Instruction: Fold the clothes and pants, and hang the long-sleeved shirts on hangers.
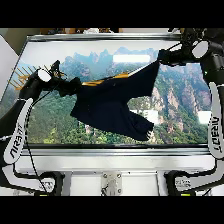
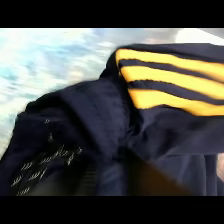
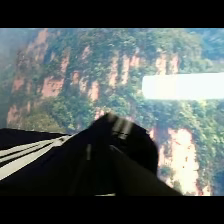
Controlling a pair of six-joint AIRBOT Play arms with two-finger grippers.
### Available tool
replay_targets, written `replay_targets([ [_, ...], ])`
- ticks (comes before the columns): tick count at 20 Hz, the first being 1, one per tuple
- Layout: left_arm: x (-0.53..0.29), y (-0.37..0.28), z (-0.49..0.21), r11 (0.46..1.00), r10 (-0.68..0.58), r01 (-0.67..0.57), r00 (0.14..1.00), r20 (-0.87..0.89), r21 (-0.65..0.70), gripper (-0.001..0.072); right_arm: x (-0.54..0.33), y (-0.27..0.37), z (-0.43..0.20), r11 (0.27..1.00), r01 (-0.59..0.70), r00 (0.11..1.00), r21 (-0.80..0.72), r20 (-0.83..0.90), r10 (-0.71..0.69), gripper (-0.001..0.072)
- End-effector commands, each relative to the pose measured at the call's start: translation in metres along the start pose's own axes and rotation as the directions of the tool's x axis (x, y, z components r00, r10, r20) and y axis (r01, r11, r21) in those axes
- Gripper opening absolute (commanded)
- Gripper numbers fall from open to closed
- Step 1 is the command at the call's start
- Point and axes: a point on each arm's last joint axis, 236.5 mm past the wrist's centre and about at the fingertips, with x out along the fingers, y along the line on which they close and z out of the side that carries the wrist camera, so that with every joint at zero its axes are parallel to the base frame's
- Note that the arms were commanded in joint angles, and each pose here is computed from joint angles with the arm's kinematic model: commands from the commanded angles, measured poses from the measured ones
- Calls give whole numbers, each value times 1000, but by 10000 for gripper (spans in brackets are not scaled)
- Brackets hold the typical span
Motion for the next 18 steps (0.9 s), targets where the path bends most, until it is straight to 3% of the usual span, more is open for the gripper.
replay_targets([
  [1,11,1,4,1000,-19,19,1000,-5,-21,674,17,10,-2,996,-63,998,56,-1,64,643],
  [3,-3,-2,17,998,-44,45,999,29,-38,681,6,16,12,996,-76,996,52,54,74,508],
  [6,-50,9,34,999,-33,34,995,95,-10,681,-35,22,9,992,-60,997,-109,34,64,508],
  [9,-71,51,8,997,81,-81,994,76,-3,681,-58,23,-56,973,-83,987,-216,-152,51,508],
  [15,-43,107,-101,985,157,-164,980,-121,-46,681,-64,-14,-242,1000,-18,878,-4,-478,14,509],
  [18,-31,121,-118,981,171,-182,975,-143,-70,681,-56,-14,-316,986,17,808,168,-583,85,510],
])
